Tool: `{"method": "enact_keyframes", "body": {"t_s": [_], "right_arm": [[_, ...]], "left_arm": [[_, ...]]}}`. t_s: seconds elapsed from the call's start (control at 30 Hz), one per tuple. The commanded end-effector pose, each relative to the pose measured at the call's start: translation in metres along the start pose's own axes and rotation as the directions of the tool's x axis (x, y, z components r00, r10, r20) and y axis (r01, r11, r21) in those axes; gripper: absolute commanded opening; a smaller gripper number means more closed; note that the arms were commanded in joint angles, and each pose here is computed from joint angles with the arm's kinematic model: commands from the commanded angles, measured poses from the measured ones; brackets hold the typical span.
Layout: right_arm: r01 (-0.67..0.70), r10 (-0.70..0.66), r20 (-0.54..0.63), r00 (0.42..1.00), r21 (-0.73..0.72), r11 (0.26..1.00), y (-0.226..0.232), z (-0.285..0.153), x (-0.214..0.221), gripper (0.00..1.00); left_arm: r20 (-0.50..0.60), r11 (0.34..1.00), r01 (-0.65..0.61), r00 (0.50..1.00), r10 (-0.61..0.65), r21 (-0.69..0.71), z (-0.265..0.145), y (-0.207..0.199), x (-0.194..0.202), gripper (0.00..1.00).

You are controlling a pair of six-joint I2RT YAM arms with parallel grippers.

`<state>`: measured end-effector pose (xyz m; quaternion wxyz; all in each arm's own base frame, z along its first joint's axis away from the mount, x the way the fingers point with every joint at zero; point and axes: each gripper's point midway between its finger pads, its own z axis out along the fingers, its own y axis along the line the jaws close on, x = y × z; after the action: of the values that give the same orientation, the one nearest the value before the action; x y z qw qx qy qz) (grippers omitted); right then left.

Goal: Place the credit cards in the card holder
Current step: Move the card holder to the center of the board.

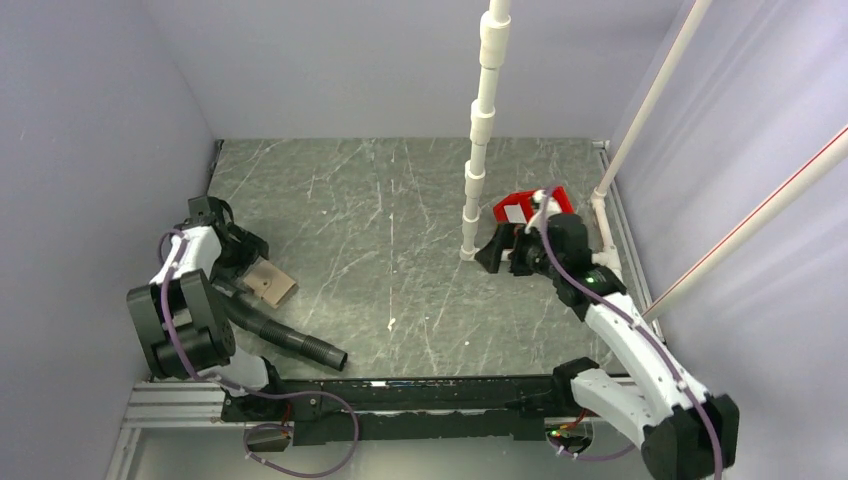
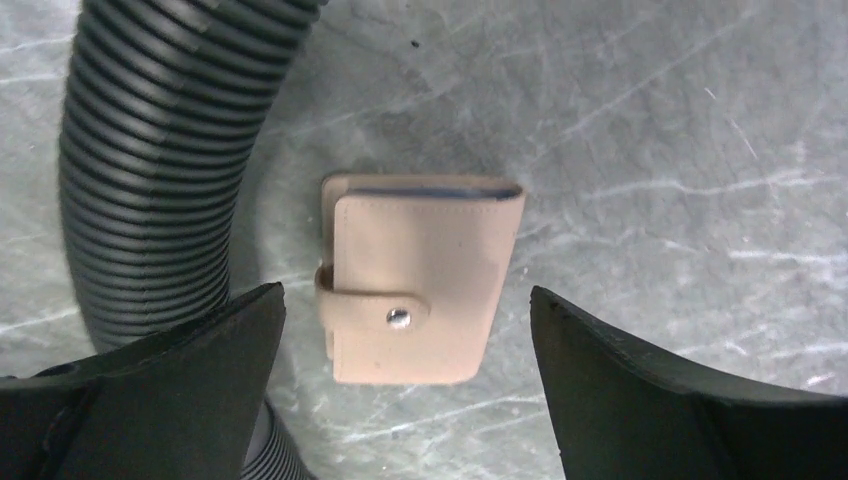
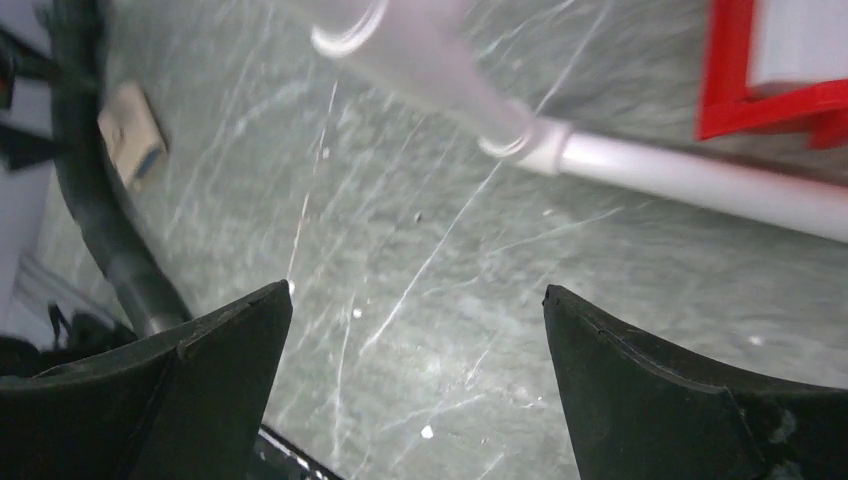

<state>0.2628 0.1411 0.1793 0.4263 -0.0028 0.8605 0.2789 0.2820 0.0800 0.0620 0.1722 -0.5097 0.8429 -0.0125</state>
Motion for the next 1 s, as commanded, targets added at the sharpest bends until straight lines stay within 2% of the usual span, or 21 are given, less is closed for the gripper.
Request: {"method": "enact_keyframes", "body": {"t_s": [0.0,0.17,0.33,0.43,0.53,0.63,0.7,0.8,0.9,0.97], "right_arm": [[0.106,-0.118,-0.102,0.988,-0.119,0.987,0.037,0.014,0.024,1.0],[0.13,-0.148,-0.12,0.982,-0.146,0.981,0.053,0.01,0.051,1.0],[0.156,-0.183,-0.112,0.977,-0.215,0.964,0.066,0.002,0.072,1.0],[0.196,-0.233,-0.128,0.964,-0.247,0.949,0.077,0.006,0.081,1.0],[0.264,-0.301,-0.136,0.944,-0.237,0.935,0.09,0.018,0.087,1.0],[0.308,-0.346,-0.145,0.927,-0.233,0.923,0.109,0.03,0.092,0.99],[0.29,-0.333,-0.164,0.929,-0.24,0.927,0.12,0.041,0.097,0.97],[0.212,-0.255,-0.193,0.948,-0.218,0.953,0.13,0.061,0.1,0.88],[0.108,-0.141,-0.223,0.964,-0.156,0.982,0.135,0.085,0.105,0.66],[0.038,-0.075,-0.234,0.969,-0.16,0.986,0.145,0.102,0.109,0.44]], "left_arm": [[-0.044,1.0,0.012,0.999,-0.011,0.016,0.024,-0.025,0.009,0.95],[-0.082,0.999,-0.049,0.996,0.047,-0.024,0.038,-0.042,0.04,0.92],[-0.136,0.98,-0.192,0.971,0.197,0.046,0.042,-0.076,0.093,0.83],[-0.171,0.935,-0.32,0.923,0.343,0.152,0.037,-0.108,0.141,0.77],[-0.219,0.872,-0.417,0.853,0.473,0.256,0.024,-0.129,0.192,0.72],[-0.25,0.806,-0.485,0.78,0.574,0.338,0.005,-0.135,0.223,0.75],[-0.234,0.772,-0.509,0.755,0.613,0.381,-0.01,-0.134,0.223,0.79],[-0.112,0.714,-0.581,0.74,0.664,0.39,-0.032,-0.133,0.201,0.87],[-0.058,0.676,-0.618,0.719,0.692,0.402,-0.051,-0.131,0.189,0.87],[-0.057,0.653,-0.624,0.703,0.709,0.43,-0.055,-0.131,0.192,0.85]]}}
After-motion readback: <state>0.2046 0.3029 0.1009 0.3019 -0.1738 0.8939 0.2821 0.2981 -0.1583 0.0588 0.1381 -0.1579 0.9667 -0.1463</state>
